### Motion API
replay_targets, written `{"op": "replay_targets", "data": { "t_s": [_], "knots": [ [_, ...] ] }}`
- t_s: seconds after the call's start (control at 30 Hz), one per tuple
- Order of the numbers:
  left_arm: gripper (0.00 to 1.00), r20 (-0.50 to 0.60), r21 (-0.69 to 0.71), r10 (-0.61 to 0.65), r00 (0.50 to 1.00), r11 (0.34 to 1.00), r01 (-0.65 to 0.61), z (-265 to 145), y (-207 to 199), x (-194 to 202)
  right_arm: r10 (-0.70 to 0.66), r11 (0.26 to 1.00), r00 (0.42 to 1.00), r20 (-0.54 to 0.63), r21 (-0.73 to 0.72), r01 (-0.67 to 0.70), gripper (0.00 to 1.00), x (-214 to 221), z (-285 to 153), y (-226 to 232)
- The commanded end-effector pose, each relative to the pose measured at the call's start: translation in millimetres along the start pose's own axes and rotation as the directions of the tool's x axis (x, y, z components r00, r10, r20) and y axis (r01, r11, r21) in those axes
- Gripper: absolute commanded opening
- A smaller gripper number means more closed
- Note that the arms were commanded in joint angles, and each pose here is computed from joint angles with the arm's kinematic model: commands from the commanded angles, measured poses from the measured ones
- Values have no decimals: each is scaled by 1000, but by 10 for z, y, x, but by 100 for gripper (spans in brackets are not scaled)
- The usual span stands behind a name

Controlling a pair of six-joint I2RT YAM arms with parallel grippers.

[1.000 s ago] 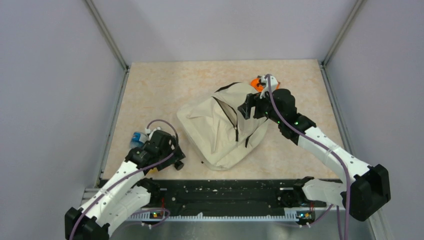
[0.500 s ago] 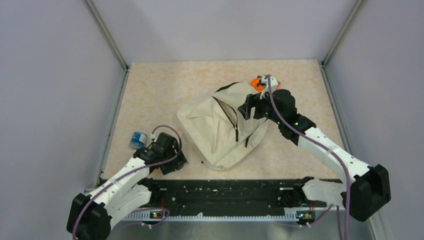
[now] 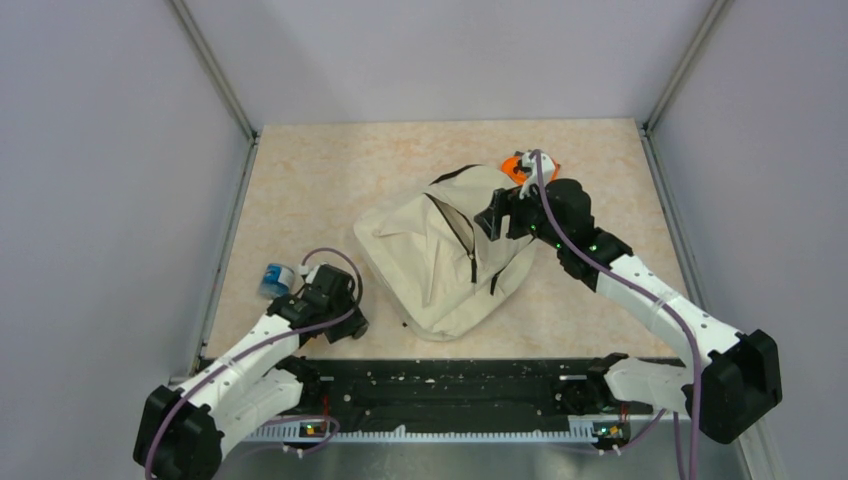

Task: Pack the student bag
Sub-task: Pick up the personal item from the center of the board.

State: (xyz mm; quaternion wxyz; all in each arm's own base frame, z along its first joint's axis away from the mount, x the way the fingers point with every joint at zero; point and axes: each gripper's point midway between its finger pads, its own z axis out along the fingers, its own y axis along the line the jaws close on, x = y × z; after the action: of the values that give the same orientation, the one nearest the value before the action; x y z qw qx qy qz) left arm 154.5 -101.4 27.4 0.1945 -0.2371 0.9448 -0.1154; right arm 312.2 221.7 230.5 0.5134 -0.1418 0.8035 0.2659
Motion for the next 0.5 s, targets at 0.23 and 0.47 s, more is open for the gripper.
{"op": "replay_targets", "data": {
  "t_s": [0.23, 0.47],
  "knots": [
    [28, 147, 135, 55, 988, 988, -75, -247, -286, -319, 10, 998, 996, 88, -56, -5, 74, -245, -197, 135],
    [27, 430, 316, 110, 896, 912, -263, -862, -806, -863, 32, 993, 995, 95, -120, -20, 74, -292, -213, 261]
  ]
}}
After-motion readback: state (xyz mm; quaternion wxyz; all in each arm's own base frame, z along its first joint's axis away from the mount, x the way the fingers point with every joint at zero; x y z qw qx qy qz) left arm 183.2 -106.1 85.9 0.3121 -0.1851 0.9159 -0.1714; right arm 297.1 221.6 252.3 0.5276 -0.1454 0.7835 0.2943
